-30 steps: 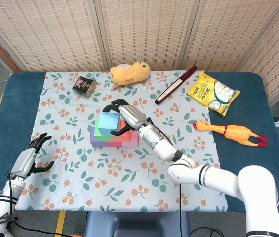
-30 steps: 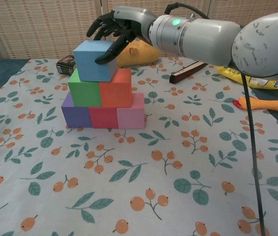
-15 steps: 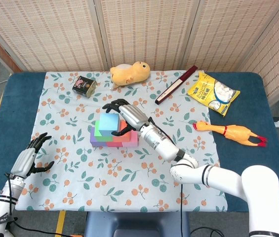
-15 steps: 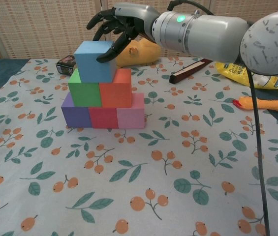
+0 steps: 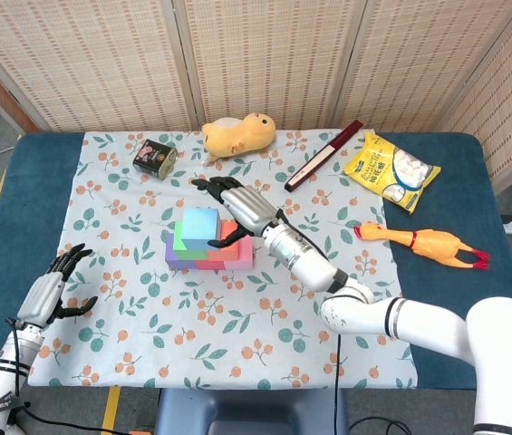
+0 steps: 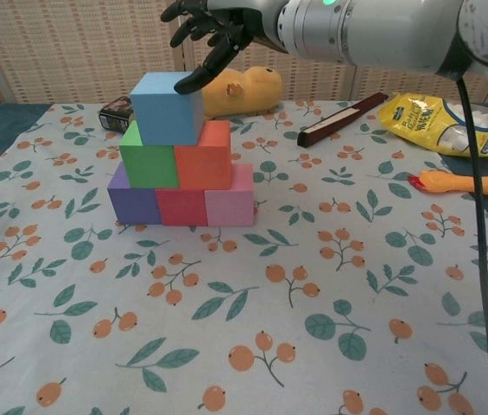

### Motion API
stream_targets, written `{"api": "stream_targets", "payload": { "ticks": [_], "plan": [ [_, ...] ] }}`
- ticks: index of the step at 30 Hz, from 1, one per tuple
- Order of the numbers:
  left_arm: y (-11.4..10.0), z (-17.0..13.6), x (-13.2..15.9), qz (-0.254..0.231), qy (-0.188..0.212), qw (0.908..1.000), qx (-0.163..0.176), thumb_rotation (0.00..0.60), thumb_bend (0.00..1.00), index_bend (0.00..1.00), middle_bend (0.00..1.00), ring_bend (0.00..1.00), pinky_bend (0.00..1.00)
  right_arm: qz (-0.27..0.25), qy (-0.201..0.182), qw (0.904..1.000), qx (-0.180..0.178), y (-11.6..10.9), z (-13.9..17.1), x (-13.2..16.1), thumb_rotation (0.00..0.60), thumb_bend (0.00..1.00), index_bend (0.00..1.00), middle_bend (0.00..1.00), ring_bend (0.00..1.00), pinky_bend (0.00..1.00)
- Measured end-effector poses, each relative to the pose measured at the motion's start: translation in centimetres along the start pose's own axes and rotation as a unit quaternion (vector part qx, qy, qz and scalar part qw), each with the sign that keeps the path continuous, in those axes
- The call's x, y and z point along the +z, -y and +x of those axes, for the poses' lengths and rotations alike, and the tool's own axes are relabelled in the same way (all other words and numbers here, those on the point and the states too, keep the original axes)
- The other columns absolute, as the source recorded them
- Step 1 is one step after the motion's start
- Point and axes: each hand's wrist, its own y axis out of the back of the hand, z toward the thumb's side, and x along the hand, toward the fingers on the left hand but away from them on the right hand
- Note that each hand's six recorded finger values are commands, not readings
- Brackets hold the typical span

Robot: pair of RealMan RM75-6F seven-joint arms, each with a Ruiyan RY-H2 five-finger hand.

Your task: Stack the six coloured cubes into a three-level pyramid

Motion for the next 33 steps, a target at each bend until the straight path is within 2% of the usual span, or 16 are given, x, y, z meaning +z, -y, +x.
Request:
{"api": "stream_targets", "payload": {
  "ticks": [4, 7, 10, 13, 17, 21, 27, 33],
  "plan": [
    [-0.2, -0.1, -0.2, 0.005, -0.003, 1.0, 0.002, 0.6, 0.32, 0.11, 0.0, 0.0, 0.03, 0.004, 0.011, 0.9999, 0.0, -0.9, 0.6, 0.6, 0.493, 0.0, 0.0, 0.1, 0.0, 0.0],
    [-0.6, -0.2, -0.6, 0.017, -0.009, 0.9998, 0.01, 0.6, 0.32, 0.11, 0.0, 0.0, 0.03, 0.007, 0.015, 0.9998, -0.014, -2.0, 1.5, 0.9, 0.501, 0.0, 0.0, 0.1, 0.01, 0.0],
    [-1.7, -0.5, -1.5, 0.035, -0.024, 0.9987, 0.03, 0.6, 0.31, 0.12, 0.0, 0.0, 0.03, 0.014, 0.022, 0.9989, -0.039, -3.3, 3.2, 0.4, 0.509, 0.0, 0.0, 0.1, 0.02, 0.0],
    [-3.1, -1.2, -2.6, 0.052, -0.041, 0.9965, 0.052, 0.6, 0.31, 0.12, 0.0, 0.0, 0.03, 0.021, 0.042, 0.997, -0.062, -4.6, 6.1, -1.3, 0.511, 0.0, 0.0, 0.11, 0.02, 0.0],
    [-4.7, -2.9, -4.1, 0.07, -0.061, 0.9929, 0.075, 0.6, 0.31, 0.13, 0.0, 0.0, 0.03, 0.035, 0.082, 0.9911, -0.099, -6.0, 11.7, -5.1, 0.512, 0.0, 0.0, 0.11, 0.02, 0.0],
    [-5.6, -4.8, -5.1, 0.081, -0.076, 0.9897, 0.09, 0.6, 0.31, 0.15, 0.0, 0.0, 0.03, 0.054, 0.117, 0.983, -0.13, -6.5, 17.9, -8.7, 0.513, 0.0, 0.0, 0.11, 0.02, 0.02],
    [-5.8, -8.3, -6.0, 0.096, -0.088, 0.9851, 0.113, 0.6, 0.31, 0.17, 0.0, 0.0, 0.03, 0.068, 0.149, 0.974, -0.157, -5.3, 27.4, -12.4, 0.515, 0.02, 0.0, 0.11, 0.02, 0.03],
    [-4.6, -12.2, -6.3, 0.11, -0.096, 0.9816, 0.123, 0.6, 0.31, 0.17, 0.0, 0.0, 0.03, 0.088, 0.166, 0.963, -0.193, -3.8, 35.4, -14.8, 0.516, 0.02, 0.0, 0.11, 0.0, 0.0]
  ]
}}
